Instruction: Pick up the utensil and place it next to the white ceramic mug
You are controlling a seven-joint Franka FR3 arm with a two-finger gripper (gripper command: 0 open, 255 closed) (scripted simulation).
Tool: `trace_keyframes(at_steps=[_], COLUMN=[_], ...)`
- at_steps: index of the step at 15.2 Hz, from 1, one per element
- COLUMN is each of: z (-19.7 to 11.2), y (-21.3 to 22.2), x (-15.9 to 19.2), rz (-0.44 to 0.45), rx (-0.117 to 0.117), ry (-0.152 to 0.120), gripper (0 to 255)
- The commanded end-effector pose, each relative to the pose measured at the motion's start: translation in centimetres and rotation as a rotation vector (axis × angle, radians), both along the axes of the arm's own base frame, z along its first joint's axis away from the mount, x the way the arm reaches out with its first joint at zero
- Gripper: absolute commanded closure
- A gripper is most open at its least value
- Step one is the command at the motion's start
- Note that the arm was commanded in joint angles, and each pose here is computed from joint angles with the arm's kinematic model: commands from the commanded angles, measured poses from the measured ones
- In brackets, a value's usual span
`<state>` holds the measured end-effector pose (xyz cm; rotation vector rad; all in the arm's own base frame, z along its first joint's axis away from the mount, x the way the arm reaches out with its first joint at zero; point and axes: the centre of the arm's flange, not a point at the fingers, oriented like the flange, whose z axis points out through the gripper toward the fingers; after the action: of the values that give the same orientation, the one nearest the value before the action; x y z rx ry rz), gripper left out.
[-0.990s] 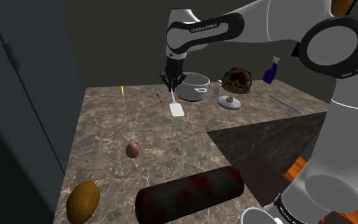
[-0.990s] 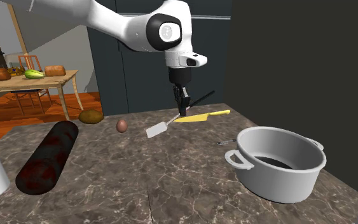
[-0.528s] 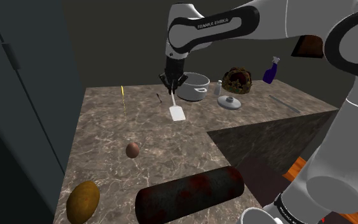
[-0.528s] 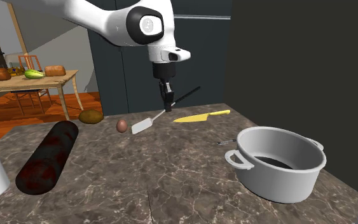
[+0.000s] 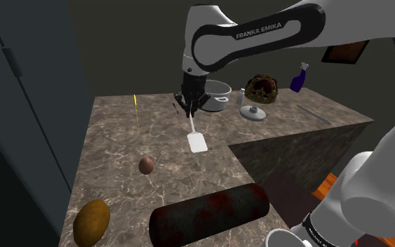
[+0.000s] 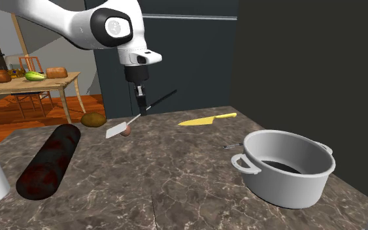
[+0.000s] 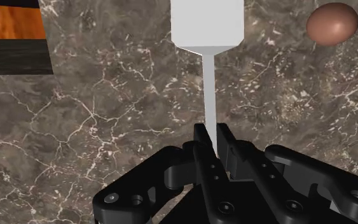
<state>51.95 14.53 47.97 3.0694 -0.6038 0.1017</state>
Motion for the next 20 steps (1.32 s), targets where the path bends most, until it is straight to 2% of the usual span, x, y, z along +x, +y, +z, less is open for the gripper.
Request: trace_keyframes(at_steps=[1,20], z=[0.3,0.3], y=[1.7,17.4], x=[-2.1,-21.6], rz=[-0.002,-0.002], rx=[-0.001,-0.001], ry=[0.000,0.000], gripper=[255,255])
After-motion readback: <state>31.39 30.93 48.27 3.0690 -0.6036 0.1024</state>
